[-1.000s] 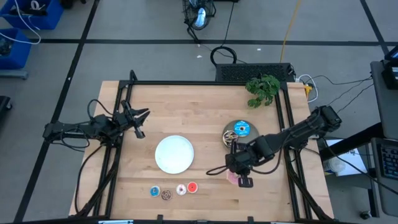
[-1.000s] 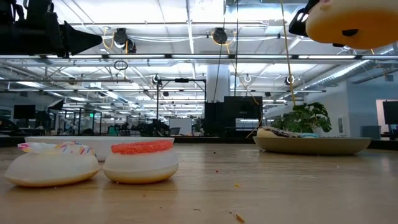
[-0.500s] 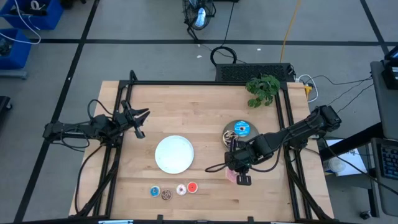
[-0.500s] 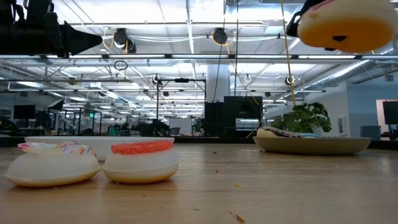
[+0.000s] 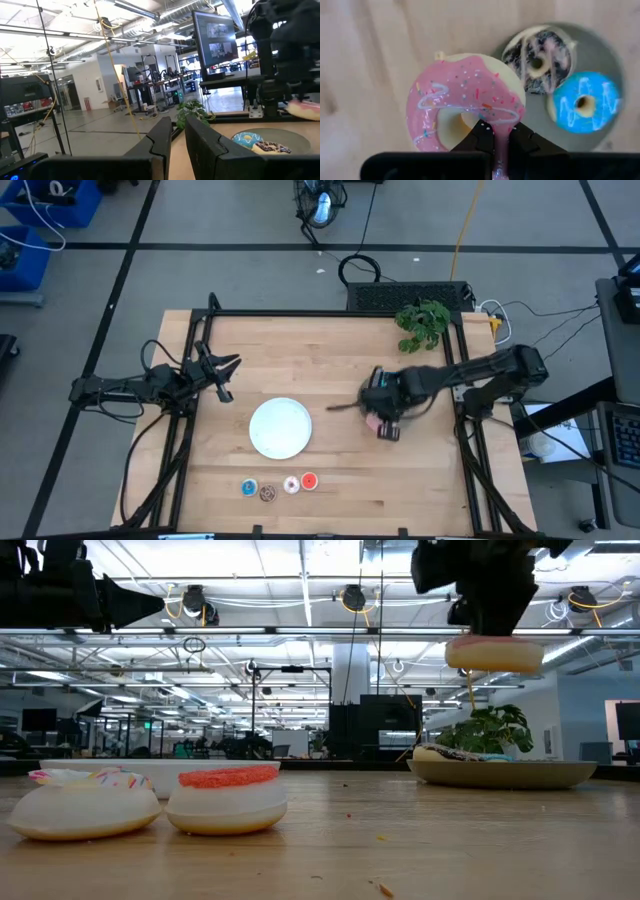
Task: Pick & Place donuts
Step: Put the large pink donut on the gray plate
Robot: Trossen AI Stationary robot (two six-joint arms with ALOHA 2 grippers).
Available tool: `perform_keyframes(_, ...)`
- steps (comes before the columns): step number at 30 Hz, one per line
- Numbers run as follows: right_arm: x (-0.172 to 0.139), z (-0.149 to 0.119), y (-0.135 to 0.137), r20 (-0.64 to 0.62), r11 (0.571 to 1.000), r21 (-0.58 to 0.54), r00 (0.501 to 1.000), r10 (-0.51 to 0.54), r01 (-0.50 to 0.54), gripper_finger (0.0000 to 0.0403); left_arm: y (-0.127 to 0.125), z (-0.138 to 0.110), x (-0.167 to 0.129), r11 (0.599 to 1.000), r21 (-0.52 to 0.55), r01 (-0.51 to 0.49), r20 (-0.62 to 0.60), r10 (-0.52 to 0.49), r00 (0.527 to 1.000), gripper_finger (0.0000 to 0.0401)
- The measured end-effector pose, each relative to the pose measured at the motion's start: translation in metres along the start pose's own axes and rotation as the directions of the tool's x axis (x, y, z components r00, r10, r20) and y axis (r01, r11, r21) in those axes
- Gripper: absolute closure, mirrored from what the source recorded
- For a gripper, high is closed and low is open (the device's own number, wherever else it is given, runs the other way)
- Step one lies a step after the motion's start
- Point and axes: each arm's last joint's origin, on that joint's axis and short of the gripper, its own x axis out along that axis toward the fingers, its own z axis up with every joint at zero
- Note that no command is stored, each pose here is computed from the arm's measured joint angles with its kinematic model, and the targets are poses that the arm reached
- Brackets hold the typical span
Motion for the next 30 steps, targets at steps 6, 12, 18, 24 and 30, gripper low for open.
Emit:
perform_keyframes(6,0.009,-0.005,-0.043,0.012,0.995,0.061,0.997,0.075,-0.075,0.0393,0.000,-0.001,0.000,1.000,0.004,0.001,-0.009,0.000,1.000,0.0339)
perform_keyframes(12,0.037,-0.027,-0.070,-0.073,0.992,0.110,0.995,0.065,-0.057,0.0393,0.000,-0.001,0.000,1.000,0.004,-0.003,-0.009,0.003,1.000,0.0339)
perform_keyframes(18,0.060,-0.042,-0.077,-0.138,0.989,0.135,0.987,0.079,-0.060,0.0393,0.000,-0.001,0.000,1.000,0.003,-0.006,-0.009,0.006,1.000,0.0339)
perform_keyframes(24,0.073,-0.050,-0.074,-0.153,0.990,0.127,0.985,0.078,-0.059,0.0393,0.000,0.001,0.000,1.000,-0.003,-0.010,0.003,0.011,1.000,0.0339)
perform_keyframes(30,0.085,-0.053,-0.074,-0.118,0.989,0.129,0.989,0.091,-0.076,0.0393,0.000,0.001,0.000,1.000,-0.017,-0.010,0.004,0.010,1.000,0.0339)
